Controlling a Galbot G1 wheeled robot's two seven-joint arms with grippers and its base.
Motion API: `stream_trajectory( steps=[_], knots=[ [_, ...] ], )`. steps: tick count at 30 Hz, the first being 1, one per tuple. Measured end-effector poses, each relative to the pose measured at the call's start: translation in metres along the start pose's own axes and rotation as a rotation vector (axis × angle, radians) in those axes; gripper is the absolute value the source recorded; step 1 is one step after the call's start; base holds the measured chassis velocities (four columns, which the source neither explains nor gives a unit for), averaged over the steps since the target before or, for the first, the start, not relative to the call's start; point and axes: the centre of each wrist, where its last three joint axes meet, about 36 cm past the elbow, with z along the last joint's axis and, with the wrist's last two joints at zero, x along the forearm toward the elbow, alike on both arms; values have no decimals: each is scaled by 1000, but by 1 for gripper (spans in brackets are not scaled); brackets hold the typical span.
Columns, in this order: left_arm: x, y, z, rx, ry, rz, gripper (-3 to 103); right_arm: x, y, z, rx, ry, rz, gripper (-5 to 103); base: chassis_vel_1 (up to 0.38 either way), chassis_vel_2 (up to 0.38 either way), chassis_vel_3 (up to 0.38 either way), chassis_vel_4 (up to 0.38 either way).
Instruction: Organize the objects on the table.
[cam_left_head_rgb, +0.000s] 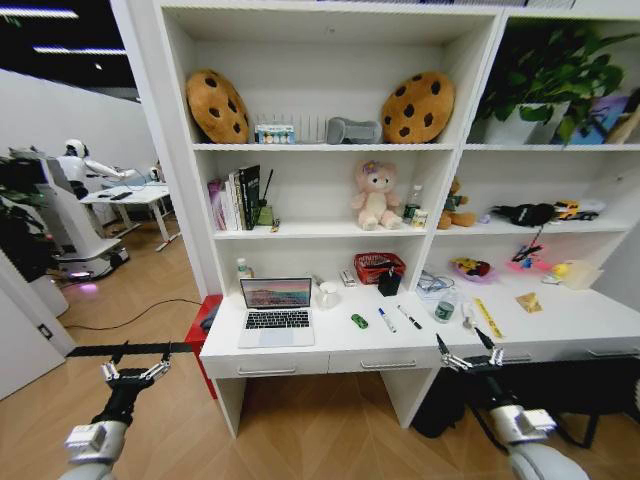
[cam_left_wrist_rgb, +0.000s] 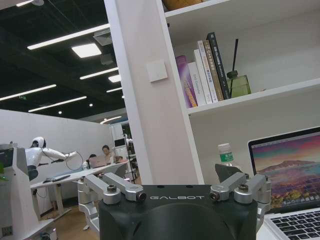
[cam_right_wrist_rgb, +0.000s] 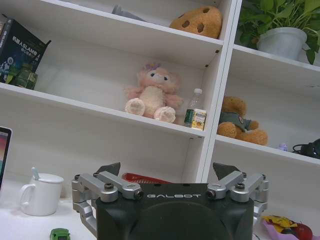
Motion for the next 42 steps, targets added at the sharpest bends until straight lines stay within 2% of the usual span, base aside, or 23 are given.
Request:
stream_trajectory(
  steps=[42],
  knots=[
    [4,1,-1,-3,1,-3,99,3,1,0,-9,8,8,100,-124,123,128,-129]
  ],
)
